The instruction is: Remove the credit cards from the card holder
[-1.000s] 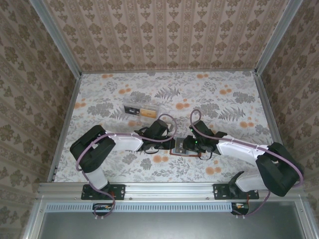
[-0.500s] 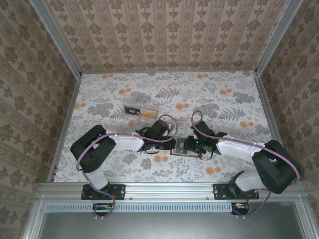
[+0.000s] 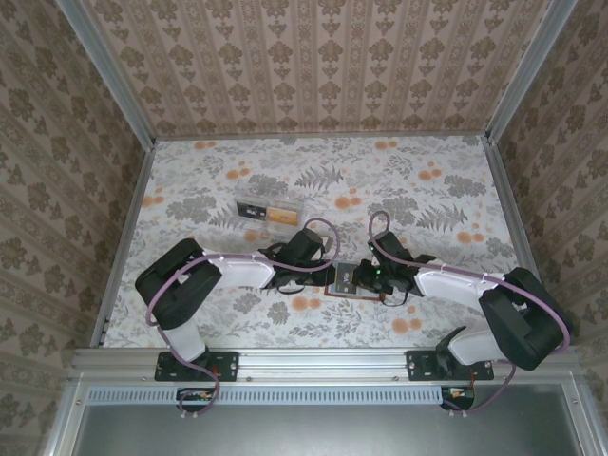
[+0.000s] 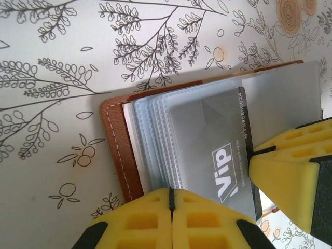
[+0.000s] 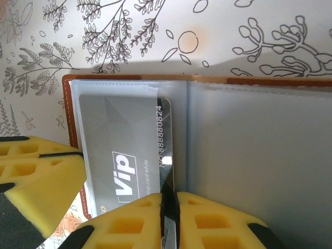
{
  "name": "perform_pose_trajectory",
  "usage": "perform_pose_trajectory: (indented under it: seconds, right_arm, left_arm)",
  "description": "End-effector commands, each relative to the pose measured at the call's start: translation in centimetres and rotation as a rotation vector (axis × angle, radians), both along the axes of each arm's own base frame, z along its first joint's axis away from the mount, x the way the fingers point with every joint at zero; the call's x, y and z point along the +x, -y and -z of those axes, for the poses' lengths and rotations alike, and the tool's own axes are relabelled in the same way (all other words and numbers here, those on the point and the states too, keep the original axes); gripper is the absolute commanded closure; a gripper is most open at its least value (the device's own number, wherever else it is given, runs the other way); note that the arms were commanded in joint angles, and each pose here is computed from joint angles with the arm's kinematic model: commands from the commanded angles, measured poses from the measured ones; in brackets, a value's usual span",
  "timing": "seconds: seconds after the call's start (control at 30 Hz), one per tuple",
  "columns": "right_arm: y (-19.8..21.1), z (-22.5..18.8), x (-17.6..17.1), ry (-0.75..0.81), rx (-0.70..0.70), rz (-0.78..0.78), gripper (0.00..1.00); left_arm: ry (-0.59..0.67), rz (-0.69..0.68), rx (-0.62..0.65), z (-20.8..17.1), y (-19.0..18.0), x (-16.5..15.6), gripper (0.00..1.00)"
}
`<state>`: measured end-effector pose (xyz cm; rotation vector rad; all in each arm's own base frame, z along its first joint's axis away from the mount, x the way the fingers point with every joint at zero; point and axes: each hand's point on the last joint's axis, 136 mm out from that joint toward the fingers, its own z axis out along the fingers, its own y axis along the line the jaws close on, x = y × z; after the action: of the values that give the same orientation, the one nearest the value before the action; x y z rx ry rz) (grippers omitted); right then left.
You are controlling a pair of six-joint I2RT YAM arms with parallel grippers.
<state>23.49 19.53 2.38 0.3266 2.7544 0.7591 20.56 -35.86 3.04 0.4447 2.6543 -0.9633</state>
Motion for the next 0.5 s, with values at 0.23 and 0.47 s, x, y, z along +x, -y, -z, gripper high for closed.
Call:
perform_pose_trajectory:
  seconds: [0.23,0.47]
  right_arm:
    - [1.0,0.9,-0.7,-0.039,0.023,0.034,1.00]
    - [2.5,0.3,-0.9,-0.017,0.015,0.065,1.00]
  left_arm:
    - [-0.030,0.006,0.047,1.0,0.0,-0.5,0.94]
    - [-0.036,-0.015,0.061,1.4,-0.7,-0.2,0.95]
